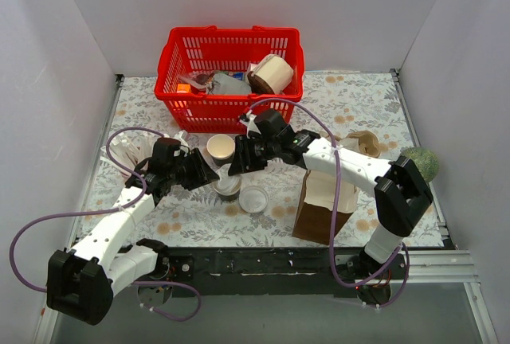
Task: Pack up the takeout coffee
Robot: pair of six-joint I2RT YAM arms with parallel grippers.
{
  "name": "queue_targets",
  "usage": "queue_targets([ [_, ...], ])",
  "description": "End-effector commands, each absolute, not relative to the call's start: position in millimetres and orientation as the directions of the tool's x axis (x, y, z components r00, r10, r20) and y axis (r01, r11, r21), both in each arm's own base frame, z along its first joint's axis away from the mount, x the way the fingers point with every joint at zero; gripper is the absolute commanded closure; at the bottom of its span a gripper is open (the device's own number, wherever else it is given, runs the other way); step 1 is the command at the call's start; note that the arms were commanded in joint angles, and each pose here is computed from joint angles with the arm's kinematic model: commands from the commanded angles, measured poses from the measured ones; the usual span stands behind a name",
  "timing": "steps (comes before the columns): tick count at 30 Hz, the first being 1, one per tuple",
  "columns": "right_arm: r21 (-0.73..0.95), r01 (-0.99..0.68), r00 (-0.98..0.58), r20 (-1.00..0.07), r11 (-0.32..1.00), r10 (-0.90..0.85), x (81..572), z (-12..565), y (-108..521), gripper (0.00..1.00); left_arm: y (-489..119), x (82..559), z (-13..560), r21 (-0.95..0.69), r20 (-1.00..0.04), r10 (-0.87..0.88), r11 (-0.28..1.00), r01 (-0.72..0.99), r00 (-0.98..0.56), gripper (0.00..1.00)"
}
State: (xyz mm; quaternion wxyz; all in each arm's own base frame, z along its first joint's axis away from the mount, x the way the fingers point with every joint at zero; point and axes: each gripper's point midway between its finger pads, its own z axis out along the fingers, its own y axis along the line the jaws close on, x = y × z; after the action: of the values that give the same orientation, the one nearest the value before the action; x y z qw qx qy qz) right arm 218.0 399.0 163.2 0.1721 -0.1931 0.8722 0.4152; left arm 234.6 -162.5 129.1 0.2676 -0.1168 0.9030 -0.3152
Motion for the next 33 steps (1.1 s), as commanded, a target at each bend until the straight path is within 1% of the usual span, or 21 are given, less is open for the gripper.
queue_targets([
  [1, 0.723, -0.451, -0.881, -0.455, 0.523, -0.131, 213, 191, 403, 0.58, -162, 232, 132, -0.631, -0.428, -0.372, 0.776, -0.022, -0.824, 0.64],
  [2, 0.729, -0.439, -0.887, -0.445, 0.525, -0.125, 212, 188, 402, 0.63, -162, 232, 132, -0.632, -0.427, -0.373, 0.775, -0.023, -0.824, 0.63],
  [4, 0.748, -0.426, -0.893, -0.439, 0.508, -0.102, 212, 193, 404, 0.68, -163, 231, 133, -0.636, -0.425, -0.374, 0.771, -0.022, -0.824, 0.63],
  [5, 0.755, -0.418, -0.897, -0.43, 0.505, -0.1, 210, 189, 404, 0.78, -162, 231, 133, -0.636, -0.427, -0.377, 0.772, -0.024, -0.822, 0.61],
  [7, 0.778, -0.412, -0.899, -0.431, 0.475, -0.074, 211, 197, 408, 0.82, -163, 232, 137, -0.642, -0.431, -0.383, 0.767, -0.022, -0.817, 0.53],
  [9, 0.783, -0.41, -0.899, -0.433, 0.468, -0.063, 211, 200, 408, 0.85, -163, 233, 140, -0.647, -0.435, -0.39, 0.762, -0.02, -0.811, 0.46],
  [12, 0.79, -0.415, -0.895, -0.443, 0.451, -0.047, 212, 209, 409, 0.87, -165, 234, 150, -0.661, -0.448, -0.4, 0.75, -0.005, -0.8, 0.31],
  [13, 0.792, -0.418, -0.893, -0.449, 0.444, -0.04, 213, 212, 409, 0.88, -165, 234, 155, -0.668, -0.456, -0.404, 0.744, 0.005, -0.793, 0.29],
  [14, 0.796, -0.42, -0.892, -0.451, 0.437, -0.035, 213, 215, 409, 0.9, -165, 233, 158, -0.672, -0.459, -0.406, 0.741, 0.01, -0.79, 0.21],
  [16, 0.801, -0.419, -0.893, -0.448, 0.428, -0.034, 210, 218, 407, 0.92, -165, 231, 164, -0.681, -0.465, -0.413, 0.732, 0.018, -0.783, 0.13],
  [17, 0.804, -0.445, -0.88, -0.475, 0.395, -0.023, 211, 227, 411, 0.93, -164, 229, 168, -0.683, -0.475, -0.415, 0.729, 0.029, -0.776, 0.02],
  [20, 0.819, -0.444, -0.885, -0.464, 0.364, -0.035, 206, 231, 411, 0.93, -161, 225, 174, -0.685, -0.49, -0.425, 0.728, 0.034, -0.761, 0.02],
  [27, 0.879, -0.382, -0.924, -0.374, 0.286, -0.084, 188, 221, 418, 0.92, -149, 213, 182, -0.668, -0.499, -0.446, 0.745, 0.001, -0.743, 0.02],
  [33, 0.882, -0.361, -0.932, -0.349, 0.304, -0.093, 189, 208, 419, 0.91, -149, 211, 178, -0.678, -0.478, -0.464, 0.735, -0.024, -0.746, 0.02],
])
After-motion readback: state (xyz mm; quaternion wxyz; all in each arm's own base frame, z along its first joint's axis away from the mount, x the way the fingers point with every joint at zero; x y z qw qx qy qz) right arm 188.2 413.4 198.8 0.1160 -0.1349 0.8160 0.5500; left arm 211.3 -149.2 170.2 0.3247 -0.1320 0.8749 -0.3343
